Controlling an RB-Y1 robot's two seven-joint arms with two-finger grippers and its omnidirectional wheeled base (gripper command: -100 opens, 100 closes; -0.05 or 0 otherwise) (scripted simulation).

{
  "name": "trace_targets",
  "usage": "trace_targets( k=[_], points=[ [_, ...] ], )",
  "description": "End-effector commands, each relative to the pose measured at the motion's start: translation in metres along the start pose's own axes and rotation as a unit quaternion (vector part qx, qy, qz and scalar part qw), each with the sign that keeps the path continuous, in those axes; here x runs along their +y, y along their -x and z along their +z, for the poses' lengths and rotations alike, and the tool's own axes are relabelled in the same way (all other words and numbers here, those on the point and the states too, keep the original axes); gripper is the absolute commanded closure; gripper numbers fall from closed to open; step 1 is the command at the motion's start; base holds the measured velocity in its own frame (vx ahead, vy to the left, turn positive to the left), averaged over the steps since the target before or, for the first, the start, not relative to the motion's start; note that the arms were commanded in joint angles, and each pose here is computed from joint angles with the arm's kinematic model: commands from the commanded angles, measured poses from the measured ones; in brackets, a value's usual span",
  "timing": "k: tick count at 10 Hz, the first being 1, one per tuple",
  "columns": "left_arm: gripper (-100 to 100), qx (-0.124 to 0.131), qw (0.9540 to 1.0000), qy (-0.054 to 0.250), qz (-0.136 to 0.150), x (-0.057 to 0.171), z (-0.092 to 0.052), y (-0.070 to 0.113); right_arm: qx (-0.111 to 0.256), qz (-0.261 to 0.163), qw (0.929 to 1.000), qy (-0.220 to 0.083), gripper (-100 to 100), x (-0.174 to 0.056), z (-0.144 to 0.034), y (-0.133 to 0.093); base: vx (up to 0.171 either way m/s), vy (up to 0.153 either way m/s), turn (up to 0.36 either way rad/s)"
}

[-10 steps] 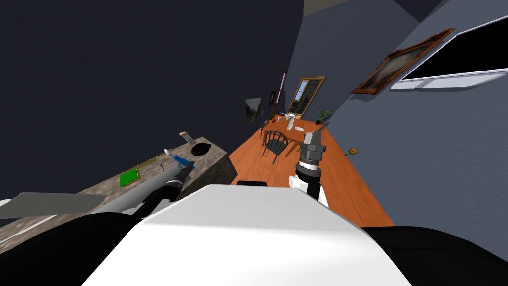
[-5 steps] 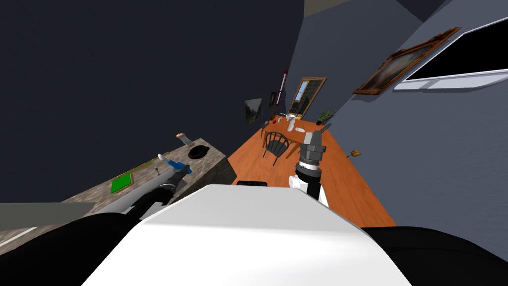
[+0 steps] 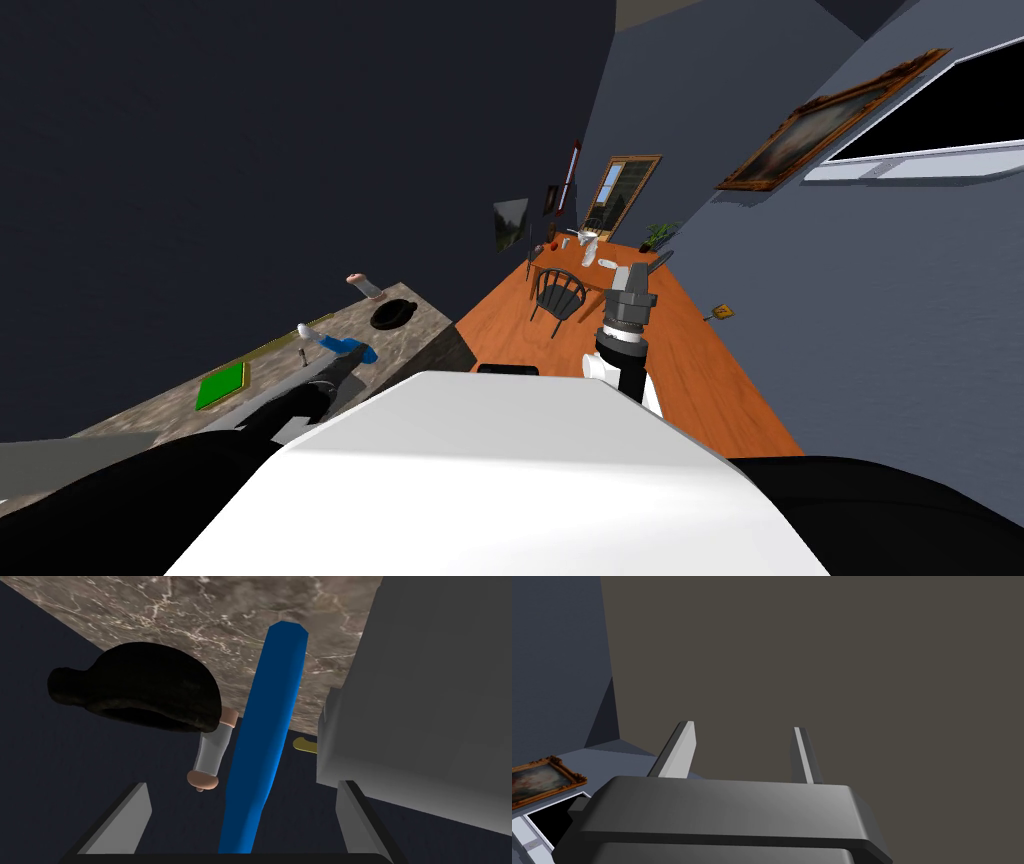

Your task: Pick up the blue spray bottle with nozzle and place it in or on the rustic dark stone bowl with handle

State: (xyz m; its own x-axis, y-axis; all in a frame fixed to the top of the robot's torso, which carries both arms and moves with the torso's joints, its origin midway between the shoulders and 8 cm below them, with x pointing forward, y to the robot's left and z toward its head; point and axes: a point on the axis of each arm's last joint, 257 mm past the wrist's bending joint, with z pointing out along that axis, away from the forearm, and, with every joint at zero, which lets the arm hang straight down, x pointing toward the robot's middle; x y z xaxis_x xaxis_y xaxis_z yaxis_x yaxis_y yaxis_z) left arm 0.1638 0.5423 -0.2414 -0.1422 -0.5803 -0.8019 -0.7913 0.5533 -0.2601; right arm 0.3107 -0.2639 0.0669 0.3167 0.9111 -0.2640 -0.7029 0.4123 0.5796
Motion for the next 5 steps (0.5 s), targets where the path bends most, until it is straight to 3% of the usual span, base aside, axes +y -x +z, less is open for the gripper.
trace_targets(
  k=[1,3,5],
  points=[
    [-100,0.003,0.9994,0.028,0.019,0.018,-0.006,0.008,0.0,0.0,1.0,0.0,0,0.0,0.0,0.0,0.145,0.015,0.01],
    [-100,0.006,0.9978,0.054,0.038,0.033,-0.013,0.014,0.0,0.0,1.0,0.0,0,0.0,0.0,0.0,0.125,0.012,0.009],
    [-100,0.008,0.9966,0.068,0.047,0.041,-0.016,0.016,0.0,0.0,1.0,0.0,0,0.0,0.0,0.0,0.06,0.002,0.002]
  ],
)
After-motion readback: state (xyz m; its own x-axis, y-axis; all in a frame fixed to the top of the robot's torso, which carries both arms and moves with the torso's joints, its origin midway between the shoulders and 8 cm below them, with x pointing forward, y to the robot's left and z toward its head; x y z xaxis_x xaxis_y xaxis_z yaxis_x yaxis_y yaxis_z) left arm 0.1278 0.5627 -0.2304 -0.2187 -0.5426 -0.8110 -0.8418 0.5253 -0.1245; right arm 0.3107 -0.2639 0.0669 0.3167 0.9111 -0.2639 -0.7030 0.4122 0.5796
